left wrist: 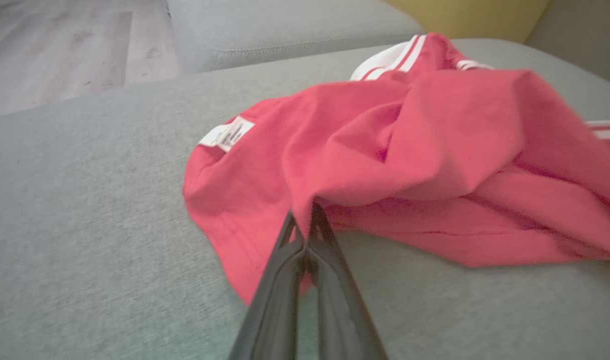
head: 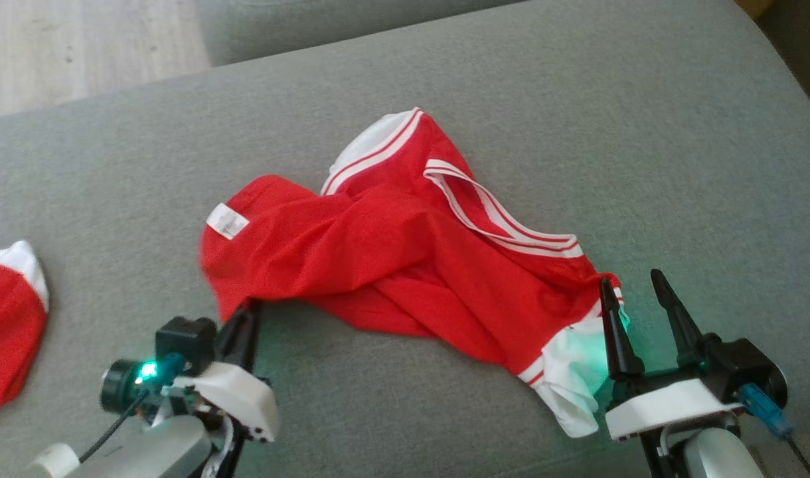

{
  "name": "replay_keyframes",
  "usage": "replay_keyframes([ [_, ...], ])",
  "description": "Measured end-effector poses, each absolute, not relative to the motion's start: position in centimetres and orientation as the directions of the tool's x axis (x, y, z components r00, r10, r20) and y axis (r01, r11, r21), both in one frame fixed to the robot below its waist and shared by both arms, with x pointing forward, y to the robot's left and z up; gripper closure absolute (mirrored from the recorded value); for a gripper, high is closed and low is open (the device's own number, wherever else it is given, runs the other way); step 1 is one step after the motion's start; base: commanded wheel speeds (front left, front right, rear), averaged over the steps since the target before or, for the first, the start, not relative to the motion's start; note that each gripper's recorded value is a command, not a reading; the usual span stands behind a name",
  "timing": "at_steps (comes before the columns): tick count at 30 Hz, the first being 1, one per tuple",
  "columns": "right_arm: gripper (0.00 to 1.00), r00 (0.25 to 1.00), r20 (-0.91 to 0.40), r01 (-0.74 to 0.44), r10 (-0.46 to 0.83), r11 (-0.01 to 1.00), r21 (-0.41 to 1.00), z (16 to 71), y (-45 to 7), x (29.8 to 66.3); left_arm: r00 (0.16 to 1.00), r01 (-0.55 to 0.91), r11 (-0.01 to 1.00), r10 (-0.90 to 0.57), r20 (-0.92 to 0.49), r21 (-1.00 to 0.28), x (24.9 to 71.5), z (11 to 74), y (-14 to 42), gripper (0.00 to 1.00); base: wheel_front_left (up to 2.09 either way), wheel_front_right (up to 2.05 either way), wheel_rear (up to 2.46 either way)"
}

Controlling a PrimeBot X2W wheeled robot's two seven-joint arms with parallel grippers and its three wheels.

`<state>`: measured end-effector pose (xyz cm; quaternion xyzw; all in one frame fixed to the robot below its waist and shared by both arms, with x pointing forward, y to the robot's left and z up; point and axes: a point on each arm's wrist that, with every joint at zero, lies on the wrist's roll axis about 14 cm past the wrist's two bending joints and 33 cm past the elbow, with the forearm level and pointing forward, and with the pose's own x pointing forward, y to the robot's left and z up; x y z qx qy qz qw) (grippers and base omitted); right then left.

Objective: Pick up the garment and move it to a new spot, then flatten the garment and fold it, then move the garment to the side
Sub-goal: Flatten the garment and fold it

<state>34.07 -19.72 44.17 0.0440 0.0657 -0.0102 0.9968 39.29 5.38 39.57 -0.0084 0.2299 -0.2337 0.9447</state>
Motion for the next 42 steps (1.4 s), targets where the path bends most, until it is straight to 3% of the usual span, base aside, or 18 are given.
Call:
replay_keyframes([
  [11,0.0,0.989,-0.133,-0.051,0.065,0.993,0.102,43.9,-17.3,34.4,0.654,0.6,0.722,-0.69,-0.309,-0.345,33.2,50.6,2.7,1.0,0.0,0.0,0.0],
  [15,0.0,0.988,-0.129,-0.074,0.087,0.992,0.106,44.0,-16.6,34.8,0.558,0.657,0.587,-0.801,-0.219,-0.472,29.9,55.2,1.1,1.0,0.0,0.0,0.0],
  [19,0.0,0.986,-0.137,-0.078,0.093,0.991,0.111,43.8,-16.4,34.9,0.518,0.652,0.55,-0.826,-0.222,-0.522,29.9,55.9,1.1,1.0,0.0,0.0,0.0],
  [26,0.0,0.988,-0.141,-0.047,0.065,0.991,0.124,43.6,-17.1,35.2,0.548,0.606,0.608,-0.786,-0.285,-0.512,36.1,54.1,1.7,1.0,0.0,0.0,0.0],
  [40,0.0,0.986,-0.16,0.075,-0.056,0.991,0.115,43.4,-20.9,34.8,0.667,0.553,0.798,-0.596,-0.448,-0.238,52.4,49.9,1.2,1.0,0.0,0.0,0.0],
  [41,0.0,0.984,-0.166,0.083,-0.063,0.99,0.114,43.2,-21.1,34.7,0.685,0.535,0.817,-0.569,-0.454,-0.218,53.4,49.3,1.5,0.98,0.0,0.0,0.0],
  [42,0.0,0.983,-0.171,0.09,-0.071,0.99,0.111,43.1,-21.3,34.5,0.708,0.512,0.836,-0.54,-0.454,-0.197,54.3,48.7,1.9,0.71,0.0,0.0,0.0],
])
